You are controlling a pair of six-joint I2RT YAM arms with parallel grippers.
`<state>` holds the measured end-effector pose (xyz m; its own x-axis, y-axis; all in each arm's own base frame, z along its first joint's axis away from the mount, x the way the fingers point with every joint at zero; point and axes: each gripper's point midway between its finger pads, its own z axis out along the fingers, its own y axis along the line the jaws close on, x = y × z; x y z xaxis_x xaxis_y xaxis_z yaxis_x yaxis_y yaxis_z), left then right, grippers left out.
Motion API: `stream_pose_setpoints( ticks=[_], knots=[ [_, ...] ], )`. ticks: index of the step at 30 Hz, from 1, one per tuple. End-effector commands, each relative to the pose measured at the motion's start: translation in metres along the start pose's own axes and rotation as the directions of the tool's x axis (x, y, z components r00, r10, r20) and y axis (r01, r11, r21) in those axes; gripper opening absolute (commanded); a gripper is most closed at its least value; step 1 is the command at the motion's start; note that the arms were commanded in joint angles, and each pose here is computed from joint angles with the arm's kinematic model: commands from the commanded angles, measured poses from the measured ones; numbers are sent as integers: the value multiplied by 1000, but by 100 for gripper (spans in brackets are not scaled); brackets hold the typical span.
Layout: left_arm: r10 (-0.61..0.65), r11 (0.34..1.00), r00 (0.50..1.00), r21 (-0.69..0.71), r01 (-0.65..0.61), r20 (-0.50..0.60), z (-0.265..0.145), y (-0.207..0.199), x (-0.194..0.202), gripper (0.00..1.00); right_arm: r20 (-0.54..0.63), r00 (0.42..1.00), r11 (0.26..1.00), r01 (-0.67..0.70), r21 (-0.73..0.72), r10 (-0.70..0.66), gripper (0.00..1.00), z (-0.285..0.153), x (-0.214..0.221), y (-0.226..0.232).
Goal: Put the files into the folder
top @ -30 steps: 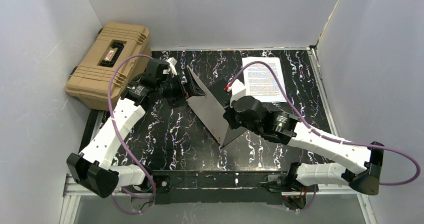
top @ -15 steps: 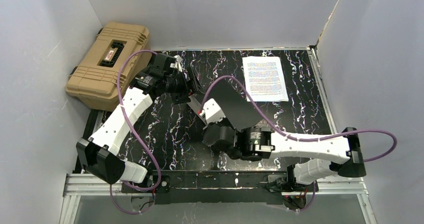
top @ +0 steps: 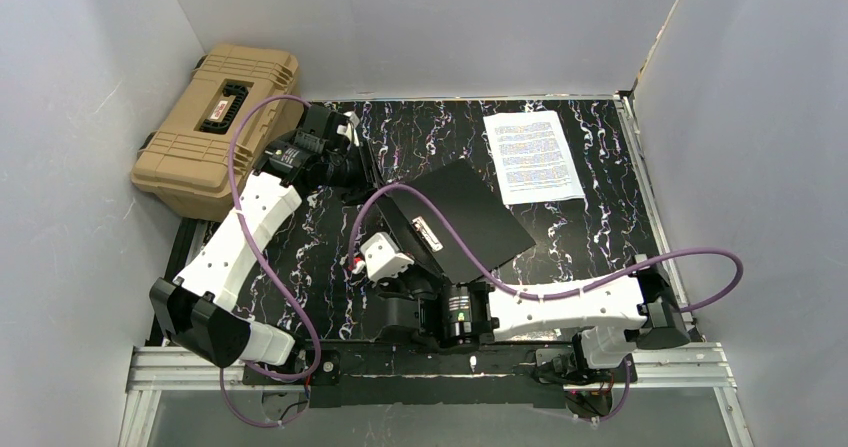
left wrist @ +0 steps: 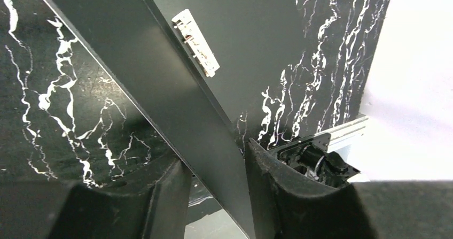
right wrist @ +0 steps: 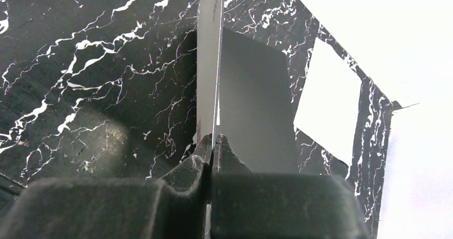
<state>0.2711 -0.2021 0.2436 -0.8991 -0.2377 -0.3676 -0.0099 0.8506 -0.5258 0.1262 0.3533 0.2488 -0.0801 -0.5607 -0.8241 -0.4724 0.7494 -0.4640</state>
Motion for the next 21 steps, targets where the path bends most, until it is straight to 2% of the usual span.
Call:
stream_pose_setpoints(
  ticks=[1,5,11,13,17,21],
  knots=[
    [34,999,999,-23,-34,6,-8,8,4,35,98,993,993,-75,94,65,1,-8,-40,-13],
    [48,997,999,-55,-48,1,-5,17,7,25,111,992,994,-75,83,65,1,-5,-48,-4],
    [71,993,997,-90,-71,0,-2,31,8,0,123,989,995,-85,42,79,1,-4,-55,6],
    [80,993,997,-91,-80,-2,0,35,10,0,129,987,995,-96,24,92,3,-5,-57,7],
    [90,993,996,-80,-90,4,3,38,12,0,141,983,993,-119,-22,121,18,-9,-60,5],
    [101,991,995,-87,-101,1,6,41,13,0,154,974,984,-153,-88,165,42,-17,-64,0]
  ],
)
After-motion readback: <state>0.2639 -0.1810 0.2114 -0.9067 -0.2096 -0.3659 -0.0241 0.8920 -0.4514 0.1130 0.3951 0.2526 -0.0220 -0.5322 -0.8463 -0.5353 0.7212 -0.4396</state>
